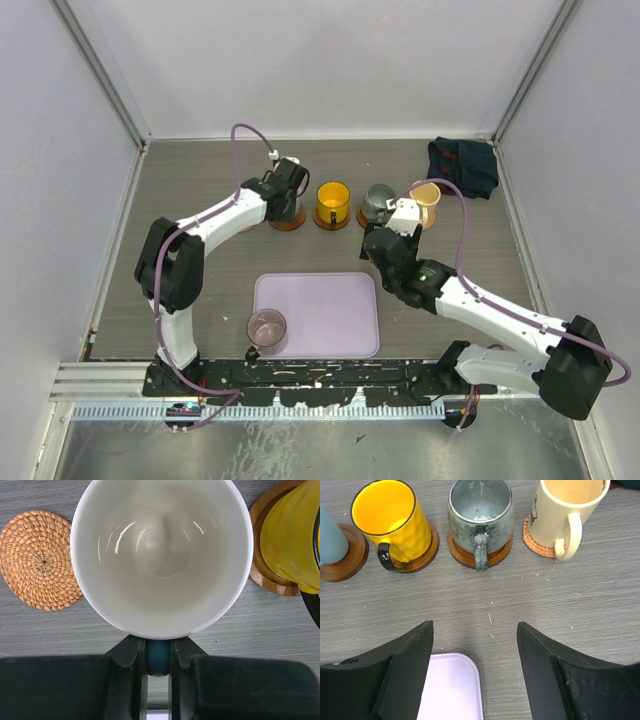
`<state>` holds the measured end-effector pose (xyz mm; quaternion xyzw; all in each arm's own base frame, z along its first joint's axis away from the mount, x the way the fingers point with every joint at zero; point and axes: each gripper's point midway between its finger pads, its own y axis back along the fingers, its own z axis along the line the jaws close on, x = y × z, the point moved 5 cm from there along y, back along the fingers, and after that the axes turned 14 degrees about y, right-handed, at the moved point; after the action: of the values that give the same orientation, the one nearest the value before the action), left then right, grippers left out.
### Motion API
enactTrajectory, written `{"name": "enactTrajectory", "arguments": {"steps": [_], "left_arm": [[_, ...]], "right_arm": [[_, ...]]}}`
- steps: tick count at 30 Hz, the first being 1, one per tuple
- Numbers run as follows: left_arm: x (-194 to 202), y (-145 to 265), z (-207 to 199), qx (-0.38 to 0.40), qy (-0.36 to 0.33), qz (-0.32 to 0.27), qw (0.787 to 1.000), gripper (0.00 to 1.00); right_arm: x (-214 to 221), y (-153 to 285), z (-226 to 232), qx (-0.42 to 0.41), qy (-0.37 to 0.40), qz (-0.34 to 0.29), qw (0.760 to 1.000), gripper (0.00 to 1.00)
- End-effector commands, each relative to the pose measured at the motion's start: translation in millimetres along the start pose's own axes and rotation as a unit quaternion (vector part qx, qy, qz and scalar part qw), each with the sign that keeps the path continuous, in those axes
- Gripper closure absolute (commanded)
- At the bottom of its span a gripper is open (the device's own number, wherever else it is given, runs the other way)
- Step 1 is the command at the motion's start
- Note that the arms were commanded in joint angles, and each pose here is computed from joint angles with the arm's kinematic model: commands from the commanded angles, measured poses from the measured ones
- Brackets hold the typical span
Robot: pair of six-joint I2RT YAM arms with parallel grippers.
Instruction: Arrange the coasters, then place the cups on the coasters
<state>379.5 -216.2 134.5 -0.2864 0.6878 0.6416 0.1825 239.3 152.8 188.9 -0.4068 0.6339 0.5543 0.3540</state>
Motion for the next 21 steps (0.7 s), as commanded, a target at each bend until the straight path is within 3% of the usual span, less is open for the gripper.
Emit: {"name": "enactTrajectory", "arguments": {"steps": [1, 21], "left_arm": [[-28.2, 8.2, -10.4, 0.026, 0.032, -0.058, 0.997, 1.00], [-22.4, 1.2, -7.3, 0.017, 0.031, -0.051, 0.998, 1.00]], "right_arm": [[-13.1, 0.0, 2.6, -0.001, -0.026, -0.014, 1.000, 0.28], [-7.3, -3.1, 7.3, -0.009, -0.020, -0.003, 1.000, 0.28]]}}
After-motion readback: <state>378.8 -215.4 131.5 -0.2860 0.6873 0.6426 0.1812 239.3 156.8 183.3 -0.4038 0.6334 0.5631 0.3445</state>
